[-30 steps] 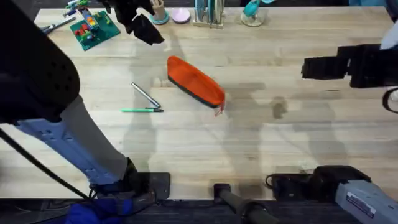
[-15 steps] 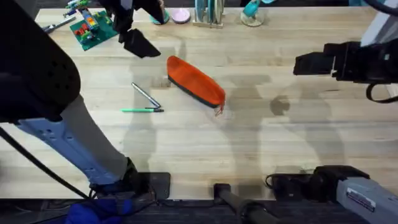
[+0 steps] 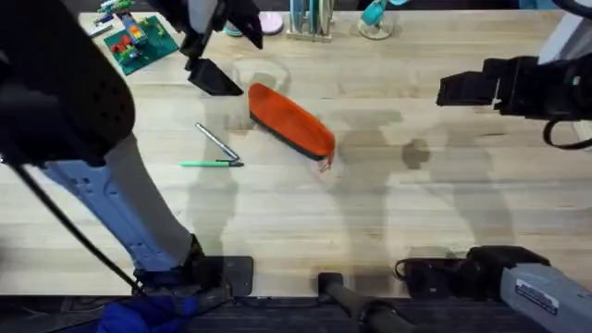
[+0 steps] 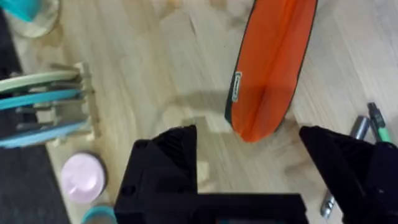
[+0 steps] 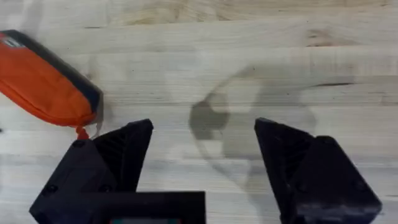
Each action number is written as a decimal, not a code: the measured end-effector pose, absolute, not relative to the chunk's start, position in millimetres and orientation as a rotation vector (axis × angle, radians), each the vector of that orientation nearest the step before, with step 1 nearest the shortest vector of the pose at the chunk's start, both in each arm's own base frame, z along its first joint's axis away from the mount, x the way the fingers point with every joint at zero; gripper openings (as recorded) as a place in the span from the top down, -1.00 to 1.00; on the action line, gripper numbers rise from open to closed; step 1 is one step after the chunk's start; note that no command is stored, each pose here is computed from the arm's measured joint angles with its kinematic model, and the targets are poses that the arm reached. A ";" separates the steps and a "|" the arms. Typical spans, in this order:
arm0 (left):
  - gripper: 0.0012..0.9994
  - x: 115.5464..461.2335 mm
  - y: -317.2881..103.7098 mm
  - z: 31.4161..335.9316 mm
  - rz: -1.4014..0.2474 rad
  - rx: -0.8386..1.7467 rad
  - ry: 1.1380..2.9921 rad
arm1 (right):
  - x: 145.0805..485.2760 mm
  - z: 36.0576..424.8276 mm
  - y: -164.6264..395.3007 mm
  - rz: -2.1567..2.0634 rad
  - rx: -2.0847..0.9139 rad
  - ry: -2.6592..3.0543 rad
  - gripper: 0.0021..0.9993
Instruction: Unzip the bag, pick up the pens from the table one at a time and place them inside, then zip the bag closed.
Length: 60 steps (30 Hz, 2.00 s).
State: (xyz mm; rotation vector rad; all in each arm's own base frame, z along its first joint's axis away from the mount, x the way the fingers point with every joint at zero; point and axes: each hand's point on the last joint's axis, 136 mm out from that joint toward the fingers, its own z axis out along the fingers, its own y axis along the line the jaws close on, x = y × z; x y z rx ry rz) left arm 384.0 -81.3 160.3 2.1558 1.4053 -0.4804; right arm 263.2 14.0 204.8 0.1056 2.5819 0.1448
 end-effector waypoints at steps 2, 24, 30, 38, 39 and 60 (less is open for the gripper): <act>-0.99 383.9 -85.6 153.2 -0.507 2.165 1.404 | 263.2 204.8 14.0 0.145 0.106 2.582 -0.99; -0.99 378.5 -92.4 123.2 -0.641 2.186 1.442 | 263.2 204.8 14.0 0.145 0.106 2.582 -0.99; -0.99 375.4 -92.8 123.8 -0.659 2.187 1.448 | 263.2 204.8 14.0 0.145 0.106 2.582 -1.00; -0.97 368.4 -93.4 125.3 -0.699 2.186 1.463 | 263.2 204.8 14.0 0.145 0.106 2.582 -1.00; -0.97 367.5 -93.4 125.6 -0.704 2.186 1.465 | 263.2 204.8 14.0 0.145 0.106 2.582 -1.00; 0.49 368.8 -91.3 123.6 -0.687 2.201 1.467 | 262.4 204.3 14.0 0.144 0.106 2.586 -0.99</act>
